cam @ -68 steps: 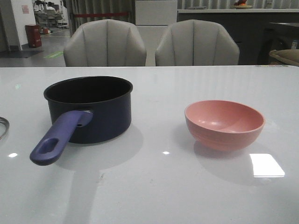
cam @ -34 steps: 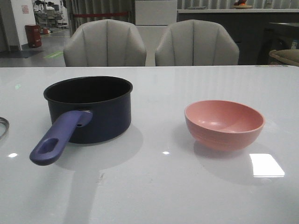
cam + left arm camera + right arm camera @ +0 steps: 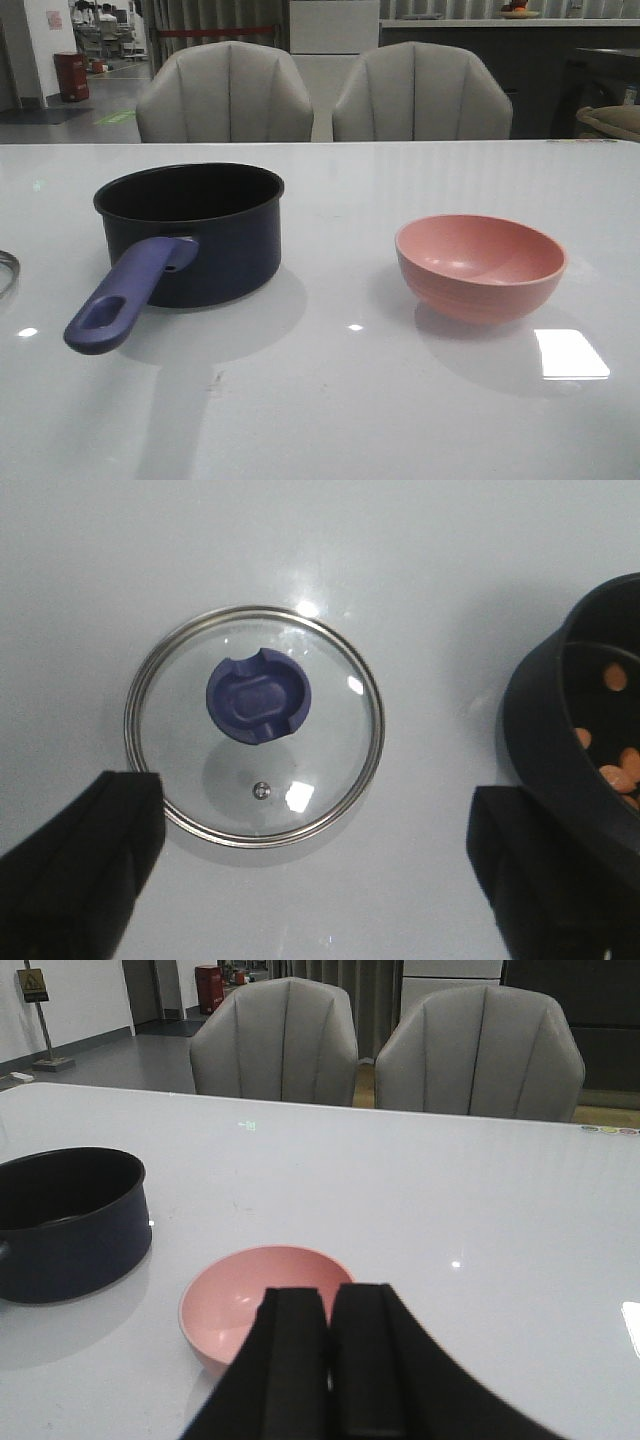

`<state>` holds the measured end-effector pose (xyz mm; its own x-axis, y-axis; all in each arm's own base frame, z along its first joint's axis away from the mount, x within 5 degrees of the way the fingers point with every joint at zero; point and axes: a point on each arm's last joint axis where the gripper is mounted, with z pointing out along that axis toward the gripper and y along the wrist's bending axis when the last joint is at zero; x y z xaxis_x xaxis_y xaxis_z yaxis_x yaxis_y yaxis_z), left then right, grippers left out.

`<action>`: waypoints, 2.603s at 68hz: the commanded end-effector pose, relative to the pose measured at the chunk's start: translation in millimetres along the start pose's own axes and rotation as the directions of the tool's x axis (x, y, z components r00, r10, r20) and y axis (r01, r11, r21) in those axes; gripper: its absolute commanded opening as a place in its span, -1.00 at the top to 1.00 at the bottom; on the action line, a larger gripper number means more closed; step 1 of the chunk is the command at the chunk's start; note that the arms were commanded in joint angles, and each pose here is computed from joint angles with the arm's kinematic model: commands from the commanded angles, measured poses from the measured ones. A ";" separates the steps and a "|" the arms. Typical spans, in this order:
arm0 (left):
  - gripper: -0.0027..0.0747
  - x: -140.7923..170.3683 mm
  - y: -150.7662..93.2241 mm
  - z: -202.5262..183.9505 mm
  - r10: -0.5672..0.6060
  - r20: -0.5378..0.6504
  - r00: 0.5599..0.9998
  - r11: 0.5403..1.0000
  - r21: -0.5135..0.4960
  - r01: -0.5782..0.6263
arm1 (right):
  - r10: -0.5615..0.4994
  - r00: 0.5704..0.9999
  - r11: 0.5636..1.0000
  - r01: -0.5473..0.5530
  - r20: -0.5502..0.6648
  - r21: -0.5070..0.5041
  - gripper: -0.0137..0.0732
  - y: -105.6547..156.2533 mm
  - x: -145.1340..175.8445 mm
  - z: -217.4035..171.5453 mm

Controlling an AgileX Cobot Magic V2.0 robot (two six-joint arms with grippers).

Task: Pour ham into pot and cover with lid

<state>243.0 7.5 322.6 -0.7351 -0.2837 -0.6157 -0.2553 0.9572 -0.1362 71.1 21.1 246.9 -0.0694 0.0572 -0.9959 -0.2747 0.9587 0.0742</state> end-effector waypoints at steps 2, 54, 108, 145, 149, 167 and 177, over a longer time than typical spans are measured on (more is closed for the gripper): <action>-0.76 -26.4 0.0 13.1 -0.020 -0.046 0.999 1.000 0.009 0.021 | -0.007 0.995 1.000 0.005 0.100 0.015 0.35 -0.8 -16.4 -0.9; -0.76 -56.8 20.5 149.8 -0.076 -0.444 0.893 0.996 -0.076 0.047 | -0.007 0.995 1.000 0.005 0.100 0.015 0.35 -0.8 -16.4 -0.9; 0.10 -65.0 20.7 182.0 -0.049 -0.458 0.887 0.998 -0.065 0.022 | -0.007 0.995 1.000 0.005 0.100 0.015 0.35 -0.8 -16.4 -0.9; 0.21 -127.2 -53.8 98.8 0.150 -0.235 0.960 0.972 0.214 -0.099 | -0.007 0.995 1.000 0.006 0.100 0.015 0.35 -0.8 -16.4 -0.9; 0.23 -130.4 -76.1 86.3 0.189 -0.192 0.963 0.955 0.263 -0.135 | -0.007 0.995 1.000 0.006 0.100 0.015 0.35 -0.8 -16.4 -0.9; 0.26 -109.4 -165.4 53.0 0.402 -0.085 0.912 0.860 0.378 -0.344 | -0.007 0.995 1.000 0.006 0.100 0.015 0.35 -0.8 -16.4 -0.9; 0.26 -93.1 -190.6 50.1 0.485 -0.071 0.871 0.822 0.377 -0.427 | -0.007 0.995 1.000 0.006 0.100 0.015 0.35 -0.8 -16.4 -0.9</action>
<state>404.3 -135.5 331.3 -0.8795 0.1971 -0.4331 0.2933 0.9412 -0.1674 71.1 21.1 246.9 -0.0695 0.0577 -0.9959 -0.2747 0.9586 0.0747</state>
